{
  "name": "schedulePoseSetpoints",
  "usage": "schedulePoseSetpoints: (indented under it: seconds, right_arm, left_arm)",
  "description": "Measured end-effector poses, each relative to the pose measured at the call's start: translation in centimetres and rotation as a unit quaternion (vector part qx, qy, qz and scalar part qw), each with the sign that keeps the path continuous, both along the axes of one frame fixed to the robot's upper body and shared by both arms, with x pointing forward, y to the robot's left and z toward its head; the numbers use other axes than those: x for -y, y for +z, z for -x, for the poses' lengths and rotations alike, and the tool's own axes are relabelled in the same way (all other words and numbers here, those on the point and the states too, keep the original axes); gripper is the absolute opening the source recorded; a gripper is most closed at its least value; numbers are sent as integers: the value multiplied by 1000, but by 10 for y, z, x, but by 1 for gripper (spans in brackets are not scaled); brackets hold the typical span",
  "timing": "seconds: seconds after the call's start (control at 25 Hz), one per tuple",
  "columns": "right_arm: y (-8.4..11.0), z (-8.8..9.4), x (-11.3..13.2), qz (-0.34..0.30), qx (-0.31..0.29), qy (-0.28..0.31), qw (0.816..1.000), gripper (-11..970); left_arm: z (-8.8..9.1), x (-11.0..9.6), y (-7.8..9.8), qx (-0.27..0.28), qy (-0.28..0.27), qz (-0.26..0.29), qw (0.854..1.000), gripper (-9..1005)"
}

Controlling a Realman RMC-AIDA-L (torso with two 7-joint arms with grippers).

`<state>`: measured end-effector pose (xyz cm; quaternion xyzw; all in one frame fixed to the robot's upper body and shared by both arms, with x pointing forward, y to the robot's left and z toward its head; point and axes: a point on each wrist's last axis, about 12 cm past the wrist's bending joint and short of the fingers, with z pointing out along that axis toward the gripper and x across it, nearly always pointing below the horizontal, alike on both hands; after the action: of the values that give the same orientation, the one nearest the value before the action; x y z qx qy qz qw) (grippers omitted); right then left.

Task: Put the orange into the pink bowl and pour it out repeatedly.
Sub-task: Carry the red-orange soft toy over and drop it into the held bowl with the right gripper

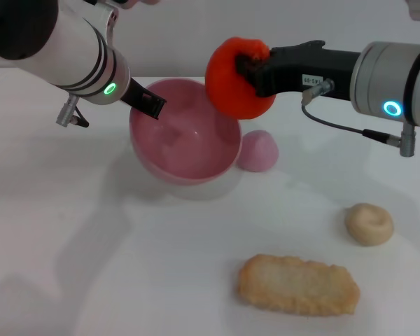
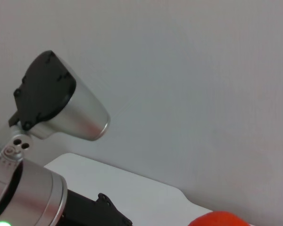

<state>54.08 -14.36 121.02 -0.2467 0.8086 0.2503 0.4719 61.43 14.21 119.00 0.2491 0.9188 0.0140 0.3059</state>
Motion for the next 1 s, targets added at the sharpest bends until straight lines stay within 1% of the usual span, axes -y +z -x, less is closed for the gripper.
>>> schedulePoseSetpoints:
  seconds: [0.2, 0.36, 0.52, 0.88, 1.0]
  right_arm:
    - [-6, -4, -4, -12, -10, 0, 1000, 125]
    - [-19, -19, -10, -37, -47, 3, 998, 139]
    - [-22, -23, -17, -36, -57, 16, 998, 153]
    - [-18, -18, -21, -38, -58, 26, 997, 185]
    - [-17, -15, -18, -40, -61, 25, 997, 273]
  left_arm:
    - [0, -1, 0, 0, -3, 1, 1000, 64]
    - [1, 1, 1, -1, -13, 6, 1000, 65]
    - [2, 2, 1, -2, -20, 7, 1000, 66]
    - [2, 2, 1, 3, -26, 5, 1000, 68]
    - [2, 4, 4, 8, -28, 8, 1000, 69]
